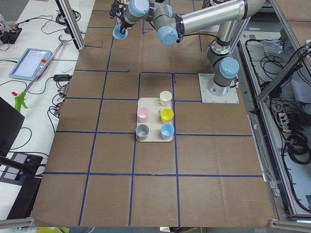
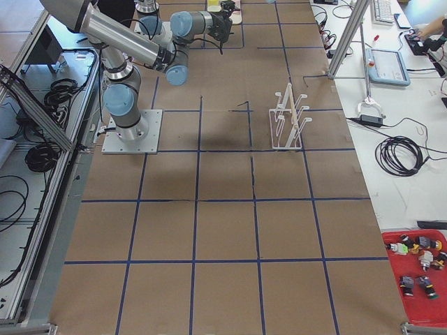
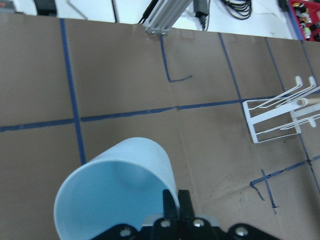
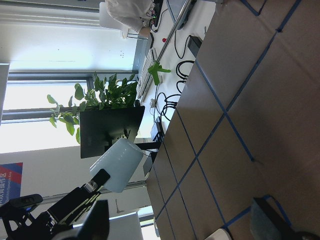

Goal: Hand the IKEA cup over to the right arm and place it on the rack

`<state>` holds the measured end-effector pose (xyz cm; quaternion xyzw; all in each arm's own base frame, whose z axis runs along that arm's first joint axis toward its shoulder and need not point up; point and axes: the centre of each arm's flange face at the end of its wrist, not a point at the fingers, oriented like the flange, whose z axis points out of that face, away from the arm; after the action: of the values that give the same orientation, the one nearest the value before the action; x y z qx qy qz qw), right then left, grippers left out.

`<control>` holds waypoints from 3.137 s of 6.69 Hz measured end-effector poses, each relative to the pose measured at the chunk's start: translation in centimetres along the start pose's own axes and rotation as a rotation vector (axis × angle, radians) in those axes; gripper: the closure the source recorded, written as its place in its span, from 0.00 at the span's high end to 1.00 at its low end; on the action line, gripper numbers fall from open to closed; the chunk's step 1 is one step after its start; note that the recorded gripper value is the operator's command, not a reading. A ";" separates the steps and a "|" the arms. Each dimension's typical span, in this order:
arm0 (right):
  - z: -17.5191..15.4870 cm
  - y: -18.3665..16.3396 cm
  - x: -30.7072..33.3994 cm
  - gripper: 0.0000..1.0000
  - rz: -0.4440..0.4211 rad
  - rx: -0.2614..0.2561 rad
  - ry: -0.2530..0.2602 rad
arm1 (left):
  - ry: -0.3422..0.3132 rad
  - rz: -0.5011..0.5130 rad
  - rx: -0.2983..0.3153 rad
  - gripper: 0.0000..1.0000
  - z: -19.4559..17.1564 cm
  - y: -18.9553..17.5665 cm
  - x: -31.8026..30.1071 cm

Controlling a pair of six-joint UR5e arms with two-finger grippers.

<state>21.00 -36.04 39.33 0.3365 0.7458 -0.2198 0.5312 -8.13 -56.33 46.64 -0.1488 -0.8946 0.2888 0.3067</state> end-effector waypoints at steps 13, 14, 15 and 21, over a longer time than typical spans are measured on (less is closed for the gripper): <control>-0.1 -0.8 1.6 1.00 0.240 0.137 0.025 | 0.302 0.409 0.397 0.04 10.7 16.1 8.6; -0.1 -1.0 1.2 1.00 0.240 0.143 0.019 | 0.302 0.408 0.397 0.04 10.7 16.2 8.7; 0.0 -1.1 0.8 1.00 0.239 0.144 0.014 | 0.302 0.407 0.397 0.05 10.7 16.2 8.6; 4.9 -1.7 0.6 0.99 0.231 0.097 0.052 | 0.299 0.416 0.404 0.06 10.8 16.3 8.6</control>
<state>22.79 -40.32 37.06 0.4509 0.7043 -0.1842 0.5165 -20.13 -44.23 33.72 -0.3052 -0.7146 0.4921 0.3925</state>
